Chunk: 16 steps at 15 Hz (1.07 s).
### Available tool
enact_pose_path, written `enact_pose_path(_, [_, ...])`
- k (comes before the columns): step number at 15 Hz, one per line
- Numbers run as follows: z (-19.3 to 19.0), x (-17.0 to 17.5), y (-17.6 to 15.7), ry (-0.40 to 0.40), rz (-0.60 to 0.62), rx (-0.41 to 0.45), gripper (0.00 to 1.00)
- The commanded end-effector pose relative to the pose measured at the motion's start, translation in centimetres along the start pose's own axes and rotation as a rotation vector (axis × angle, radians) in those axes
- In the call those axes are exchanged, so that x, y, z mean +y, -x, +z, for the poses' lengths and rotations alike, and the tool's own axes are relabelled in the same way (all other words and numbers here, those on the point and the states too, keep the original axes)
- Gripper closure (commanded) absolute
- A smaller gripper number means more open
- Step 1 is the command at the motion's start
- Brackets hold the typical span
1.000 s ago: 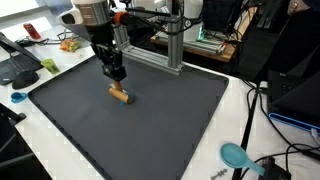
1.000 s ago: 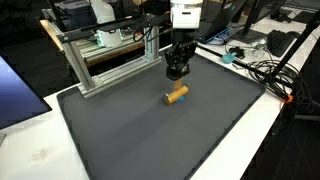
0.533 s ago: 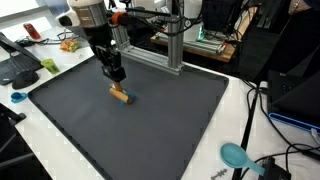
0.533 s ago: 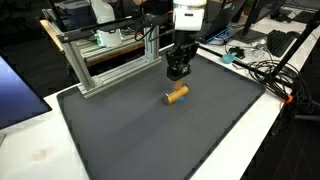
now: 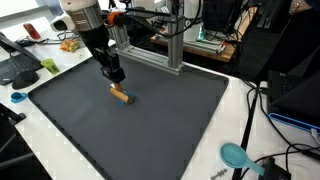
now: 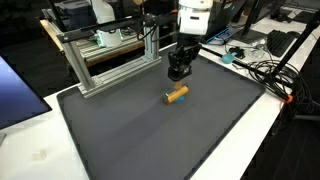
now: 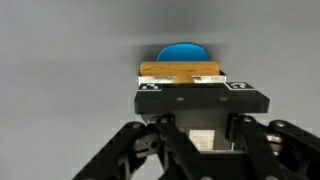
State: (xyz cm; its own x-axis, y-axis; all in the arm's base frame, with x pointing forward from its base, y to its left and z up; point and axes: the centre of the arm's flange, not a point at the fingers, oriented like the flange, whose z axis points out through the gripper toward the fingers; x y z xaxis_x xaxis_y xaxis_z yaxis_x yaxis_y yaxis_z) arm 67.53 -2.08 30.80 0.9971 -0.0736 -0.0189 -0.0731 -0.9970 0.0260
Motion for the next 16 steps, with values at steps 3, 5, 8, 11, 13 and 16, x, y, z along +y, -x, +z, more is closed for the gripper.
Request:
enact_pose_path(3, [3.7,-0.9,-1.3,-0.037,-0.005,-0.125,0.78])
enact_pose_path(5, [3.9,-1.0,-1.5,-0.041,-0.009,-0.146,0.78])
enact_pose_path(8, [4.2,-0.8,-1.8,-0.047,-0.015,-0.168,0.78])
enact_pose_path(11, [4.4,-0.6,-2.0,-0.053,-0.02,-0.19,0.78])
enact_pose_path(13, [4.6,-0.5,-2.0,-0.053,-0.023,-0.205,0.78])
enact_pose_path(16, [4.7,-0.4,-2.1,-0.053,-0.024,-0.218,0.78])
